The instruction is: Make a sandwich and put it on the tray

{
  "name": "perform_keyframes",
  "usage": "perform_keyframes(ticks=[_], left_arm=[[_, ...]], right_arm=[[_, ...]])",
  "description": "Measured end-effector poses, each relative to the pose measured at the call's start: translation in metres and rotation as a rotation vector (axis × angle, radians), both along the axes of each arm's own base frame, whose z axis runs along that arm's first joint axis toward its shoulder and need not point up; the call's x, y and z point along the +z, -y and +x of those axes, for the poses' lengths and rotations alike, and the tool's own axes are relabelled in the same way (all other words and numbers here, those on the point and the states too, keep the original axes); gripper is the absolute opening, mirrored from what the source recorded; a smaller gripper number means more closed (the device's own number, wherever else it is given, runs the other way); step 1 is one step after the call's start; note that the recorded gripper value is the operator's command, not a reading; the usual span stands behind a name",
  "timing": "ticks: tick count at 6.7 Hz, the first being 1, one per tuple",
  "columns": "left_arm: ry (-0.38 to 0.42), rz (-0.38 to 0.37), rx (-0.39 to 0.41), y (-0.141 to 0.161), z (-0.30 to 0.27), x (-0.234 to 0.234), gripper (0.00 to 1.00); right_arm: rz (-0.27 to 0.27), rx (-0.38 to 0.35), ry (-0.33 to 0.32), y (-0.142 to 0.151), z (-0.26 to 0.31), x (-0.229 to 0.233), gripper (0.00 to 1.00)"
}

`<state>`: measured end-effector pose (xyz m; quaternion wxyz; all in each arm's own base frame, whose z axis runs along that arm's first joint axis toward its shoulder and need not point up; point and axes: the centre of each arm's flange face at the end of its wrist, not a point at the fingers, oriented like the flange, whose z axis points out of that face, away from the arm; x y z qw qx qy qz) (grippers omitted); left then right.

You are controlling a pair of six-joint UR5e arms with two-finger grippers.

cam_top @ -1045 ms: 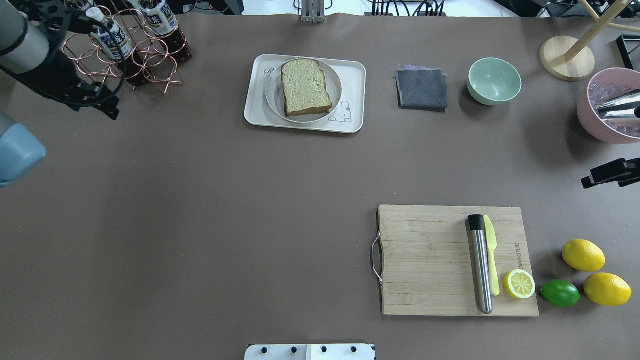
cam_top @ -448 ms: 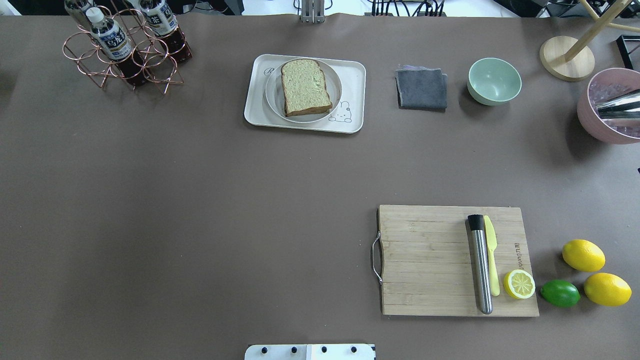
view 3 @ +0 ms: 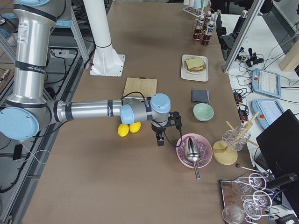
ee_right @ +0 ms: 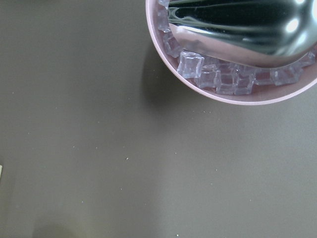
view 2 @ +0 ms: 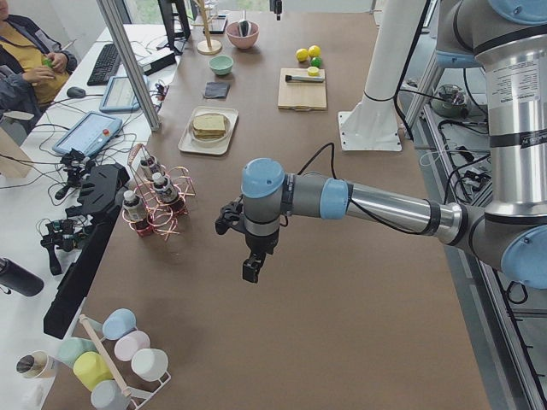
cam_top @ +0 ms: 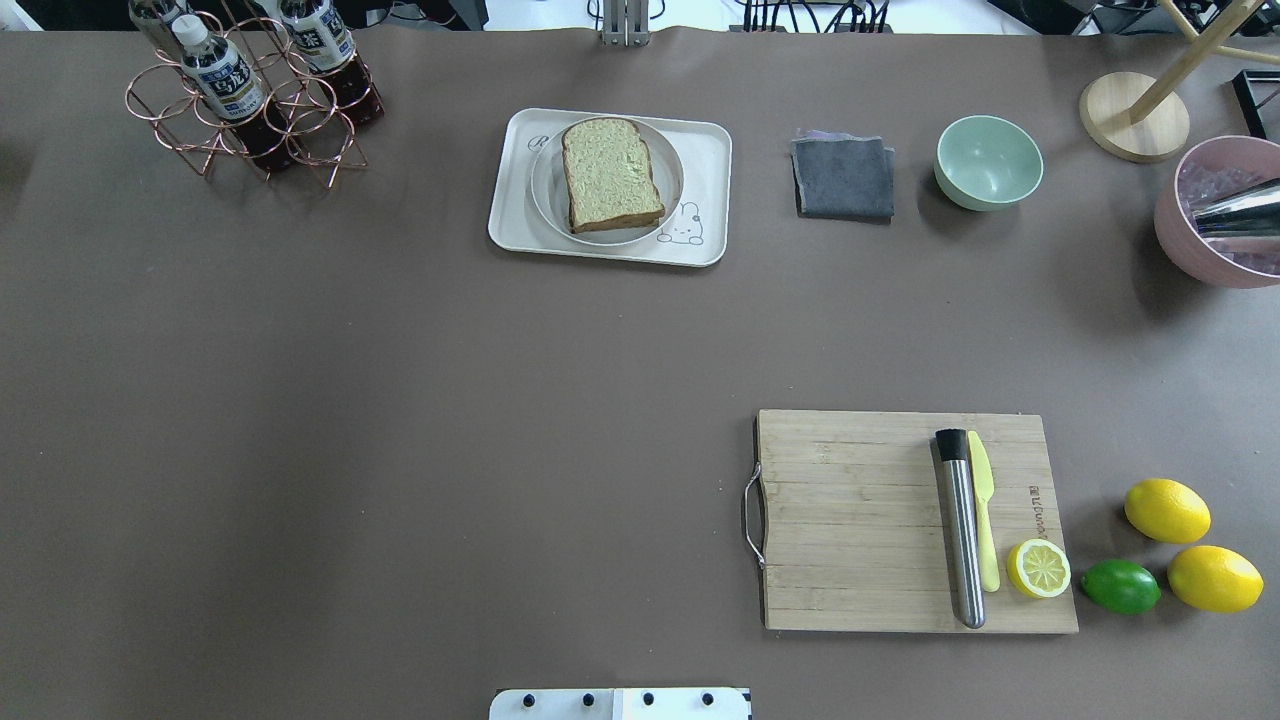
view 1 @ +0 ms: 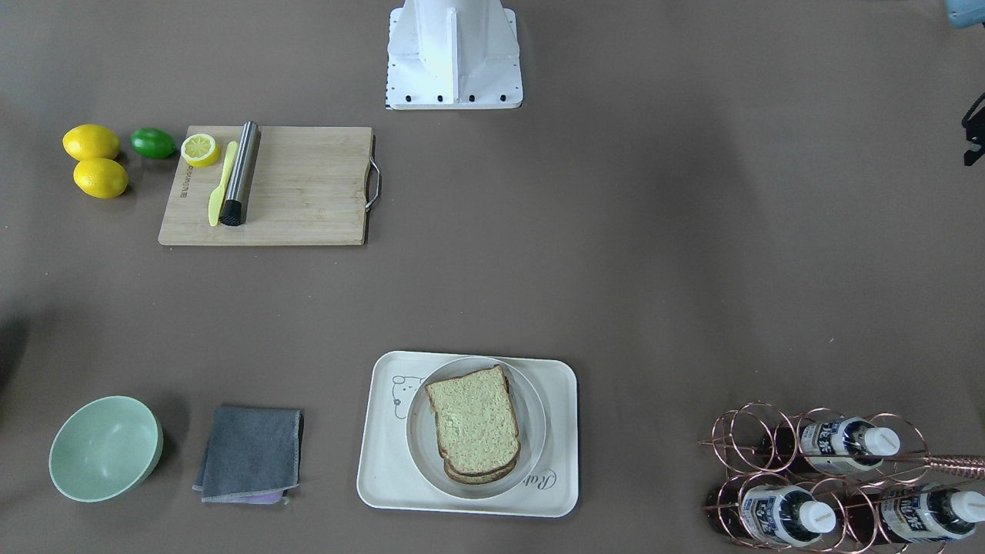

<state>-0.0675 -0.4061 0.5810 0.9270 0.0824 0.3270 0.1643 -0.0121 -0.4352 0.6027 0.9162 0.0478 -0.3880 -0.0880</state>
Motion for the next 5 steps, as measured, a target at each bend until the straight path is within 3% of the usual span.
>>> perform_keyframes(ticks=[2,5], left_arm=[[-0.028,-0.027,-0.002,-0.029,-0.008,0.039,0.97],[-0.032,-0.067,-0.097,-0.019,-0.011,0.055,0.97]], right_arm=[[0.008,-0.006,-0.007,-0.003,0.007,0.007,1.0],[0.014,0.031,-0.015,-0.006,0.027,0.008,1.0]])
